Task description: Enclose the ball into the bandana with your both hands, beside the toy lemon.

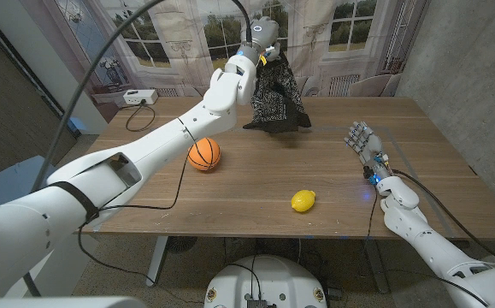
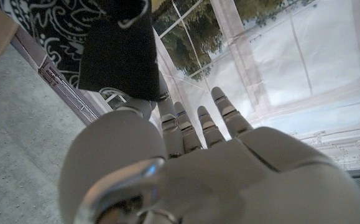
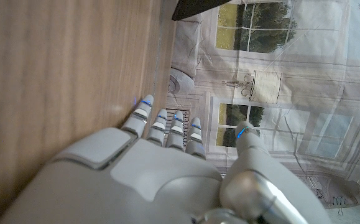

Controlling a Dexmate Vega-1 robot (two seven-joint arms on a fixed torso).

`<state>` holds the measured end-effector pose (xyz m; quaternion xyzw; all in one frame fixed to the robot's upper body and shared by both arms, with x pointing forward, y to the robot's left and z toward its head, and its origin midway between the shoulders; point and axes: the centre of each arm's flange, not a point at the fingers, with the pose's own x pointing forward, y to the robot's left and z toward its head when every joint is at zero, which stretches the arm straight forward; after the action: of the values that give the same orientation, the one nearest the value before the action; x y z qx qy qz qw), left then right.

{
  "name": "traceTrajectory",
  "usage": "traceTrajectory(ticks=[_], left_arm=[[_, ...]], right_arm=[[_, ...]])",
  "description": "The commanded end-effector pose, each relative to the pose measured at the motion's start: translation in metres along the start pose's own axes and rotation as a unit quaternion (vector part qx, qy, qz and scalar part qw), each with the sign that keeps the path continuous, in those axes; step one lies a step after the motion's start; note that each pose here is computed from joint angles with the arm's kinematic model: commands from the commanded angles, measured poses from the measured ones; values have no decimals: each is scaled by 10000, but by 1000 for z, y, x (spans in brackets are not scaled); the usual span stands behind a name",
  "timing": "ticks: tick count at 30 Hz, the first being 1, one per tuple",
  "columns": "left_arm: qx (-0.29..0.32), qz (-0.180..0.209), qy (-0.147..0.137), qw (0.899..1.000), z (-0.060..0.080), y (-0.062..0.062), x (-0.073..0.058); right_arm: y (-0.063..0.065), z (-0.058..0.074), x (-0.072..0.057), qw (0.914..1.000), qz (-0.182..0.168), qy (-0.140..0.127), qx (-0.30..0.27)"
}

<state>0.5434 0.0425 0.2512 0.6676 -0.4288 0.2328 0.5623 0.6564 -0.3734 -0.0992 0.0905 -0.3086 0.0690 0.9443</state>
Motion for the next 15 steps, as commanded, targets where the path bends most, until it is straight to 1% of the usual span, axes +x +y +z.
traceTrajectory(ticks=[1, 2, 4, 6, 8, 9, 10, 11, 12, 13, 15], left_arm=[[336, 575, 300, 9973, 3, 34, 18], [347, 627, 315, 9969, 4, 36, 20], [354, 556, 333, 9973, 5, 41, 24], [438, 706, 308, 9961, 9, 43, 26], [592, 829, 353, 9942, 13, 46, 29], [577, 887, 347, 9938, 14, 47, 30], [575, 879, 363, 9938, 16, 48, 33], [559, 903, 398, 9936, 17, 48, 34], [494, 950, 401, 9934, 17, 48, 36], [560, 926, 400, 9933, 20, 50, 38], [617, 964, 376, 9927, 24, 50, 43]], right_arm=[[6, 9, -12, 9977, -252, 80, -617], [8, 11, -13, 9973, -315, 117, -656], [9, 15, -12, 9963, -158, 212, -819], [12, 17, -11, 9956, -70, 289, -893], [15, 21, -9, 9933, 274, 468, -1025], [18, 23, -7, 9915, 436, 614, -1060], [20, 25, -5, 9890, 620, 693, -1149], [24, 26, -4, 9864, 747, 787, -1239], [28, 28, -3, 9843, 839, 793, -1338], [31, 29, -2, 9832, 853, 743, -1436], [39, 34, -2, 9806, 769, 530, -1725]])
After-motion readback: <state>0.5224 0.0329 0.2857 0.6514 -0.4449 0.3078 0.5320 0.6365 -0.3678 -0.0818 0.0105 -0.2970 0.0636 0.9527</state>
